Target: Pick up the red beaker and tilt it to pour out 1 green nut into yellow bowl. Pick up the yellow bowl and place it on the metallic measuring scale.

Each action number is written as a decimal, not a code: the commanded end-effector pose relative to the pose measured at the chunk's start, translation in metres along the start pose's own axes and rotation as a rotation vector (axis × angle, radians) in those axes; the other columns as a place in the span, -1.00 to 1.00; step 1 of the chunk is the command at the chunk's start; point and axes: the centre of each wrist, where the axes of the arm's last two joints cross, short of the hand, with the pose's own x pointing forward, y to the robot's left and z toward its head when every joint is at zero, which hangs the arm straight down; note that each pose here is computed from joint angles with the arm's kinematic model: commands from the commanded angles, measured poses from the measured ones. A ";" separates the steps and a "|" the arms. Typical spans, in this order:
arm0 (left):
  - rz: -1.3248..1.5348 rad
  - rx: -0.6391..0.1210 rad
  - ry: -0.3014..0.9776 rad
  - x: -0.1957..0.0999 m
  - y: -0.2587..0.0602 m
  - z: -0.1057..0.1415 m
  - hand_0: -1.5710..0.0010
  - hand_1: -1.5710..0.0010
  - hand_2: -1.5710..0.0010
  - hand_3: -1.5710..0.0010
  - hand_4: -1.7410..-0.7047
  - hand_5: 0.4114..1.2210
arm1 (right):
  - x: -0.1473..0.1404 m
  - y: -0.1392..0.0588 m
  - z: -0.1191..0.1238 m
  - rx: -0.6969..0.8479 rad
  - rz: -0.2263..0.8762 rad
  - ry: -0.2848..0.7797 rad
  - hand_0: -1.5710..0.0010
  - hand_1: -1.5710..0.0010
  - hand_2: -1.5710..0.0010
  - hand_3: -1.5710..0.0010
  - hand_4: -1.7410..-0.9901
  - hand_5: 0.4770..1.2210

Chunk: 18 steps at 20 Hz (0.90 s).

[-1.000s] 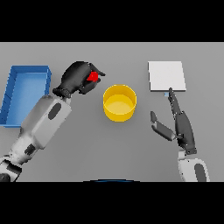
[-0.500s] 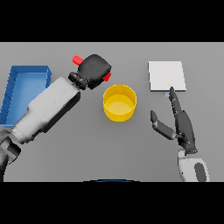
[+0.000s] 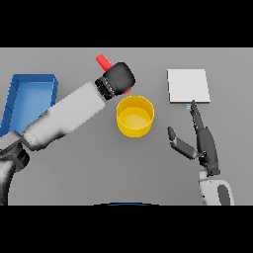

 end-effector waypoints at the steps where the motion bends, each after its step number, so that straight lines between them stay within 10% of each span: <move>1: -0.049 -0.006 -0.001 0.001 0.004 -0.001 -1.00 -1.00 -1.00 -1.00 -0.98 1.00 | 0.003 0.000 -0.003 -0.009 0.017 -0.004 1.00 1.00 1.00 1.00 0.47 -0.54; 18: -0.629 -0.020 -0.074 0.032 0.034 -0.020 -1.00 -1.00 -1.00 -1.00 -0.96 1.00 | 0.003 -0.004 -0.001 -0.030 0.028 -0.005 1.00 1.00 1.00 1.00 0.57 -0.58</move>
